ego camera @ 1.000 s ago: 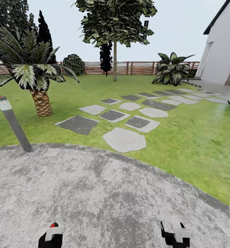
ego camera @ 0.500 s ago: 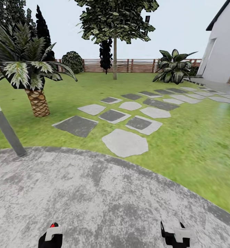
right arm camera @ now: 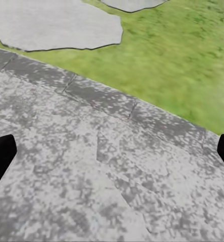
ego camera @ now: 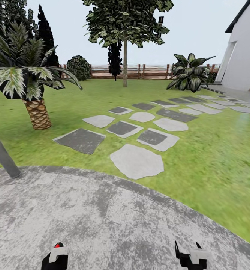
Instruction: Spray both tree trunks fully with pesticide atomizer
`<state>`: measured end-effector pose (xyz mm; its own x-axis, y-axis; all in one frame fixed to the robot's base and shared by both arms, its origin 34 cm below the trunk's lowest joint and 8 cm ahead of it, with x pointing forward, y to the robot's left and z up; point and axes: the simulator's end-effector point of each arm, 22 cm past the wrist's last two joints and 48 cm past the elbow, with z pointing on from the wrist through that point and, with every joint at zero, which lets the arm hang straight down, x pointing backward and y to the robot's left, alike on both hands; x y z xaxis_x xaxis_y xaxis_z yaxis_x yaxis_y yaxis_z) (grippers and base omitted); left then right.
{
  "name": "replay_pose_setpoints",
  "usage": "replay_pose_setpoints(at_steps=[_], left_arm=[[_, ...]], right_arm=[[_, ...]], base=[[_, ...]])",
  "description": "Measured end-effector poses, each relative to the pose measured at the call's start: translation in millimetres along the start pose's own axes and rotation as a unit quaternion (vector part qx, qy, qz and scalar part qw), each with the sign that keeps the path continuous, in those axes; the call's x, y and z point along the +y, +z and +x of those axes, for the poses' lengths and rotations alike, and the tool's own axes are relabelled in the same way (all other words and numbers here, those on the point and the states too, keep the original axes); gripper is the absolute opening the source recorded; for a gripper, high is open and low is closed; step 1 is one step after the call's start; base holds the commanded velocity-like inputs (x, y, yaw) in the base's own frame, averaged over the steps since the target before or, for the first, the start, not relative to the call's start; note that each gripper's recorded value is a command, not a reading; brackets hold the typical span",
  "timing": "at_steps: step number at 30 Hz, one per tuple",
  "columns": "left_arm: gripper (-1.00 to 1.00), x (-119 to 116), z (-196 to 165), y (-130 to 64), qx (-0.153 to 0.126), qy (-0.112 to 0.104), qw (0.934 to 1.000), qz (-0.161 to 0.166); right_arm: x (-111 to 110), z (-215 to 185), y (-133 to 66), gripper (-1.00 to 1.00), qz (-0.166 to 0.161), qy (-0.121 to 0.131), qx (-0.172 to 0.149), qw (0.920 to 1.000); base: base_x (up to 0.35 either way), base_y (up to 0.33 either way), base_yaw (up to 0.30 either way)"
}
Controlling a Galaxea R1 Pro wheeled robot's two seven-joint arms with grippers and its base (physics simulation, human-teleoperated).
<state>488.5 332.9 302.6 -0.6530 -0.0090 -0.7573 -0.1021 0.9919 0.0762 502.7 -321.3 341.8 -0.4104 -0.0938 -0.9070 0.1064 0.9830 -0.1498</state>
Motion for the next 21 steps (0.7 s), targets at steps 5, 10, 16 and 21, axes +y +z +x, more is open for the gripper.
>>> replay_pose_setpoints(at_steps=[5, 10, 16, 21], left_arm=[[-1.00, 0.0, 0.0, 0.0, 0.000, 0.000, 1.0000, 0.000], [-1.00, 0.0, 0.2, -0.1, 0.000, 0.000, 1.0000, 0.000], [-1.00, 0.0, 0.1, 0.0, 0.000, 0.000, 1.0000, 0.000], [-1.00, 0.1, 0.3, -0.1, 0.000, 0.000, 1.0000, 0.000]], right_arm=[[0.0, 0.0, 0.0, 1.00, 0.000, 0.000, 0.000, 1.0000], [0.0, 0.1, -0.1, 1.00, 0.000, 0.000, 0.000, 1.0000], [0.0, 0.1, -0.1, 1.00, 0.000, 0.000, 0.000, 1.0000], [0.1, 0.1, -0.1, 1.00, 0.000, 0.000, 0.000, 1.0000]], base=[[0.339, 0.000, 0.000], [0.339, 0.000, 0.000], [0.339, 0.000, 0.000], [0.339, 0.000, 0.000]])
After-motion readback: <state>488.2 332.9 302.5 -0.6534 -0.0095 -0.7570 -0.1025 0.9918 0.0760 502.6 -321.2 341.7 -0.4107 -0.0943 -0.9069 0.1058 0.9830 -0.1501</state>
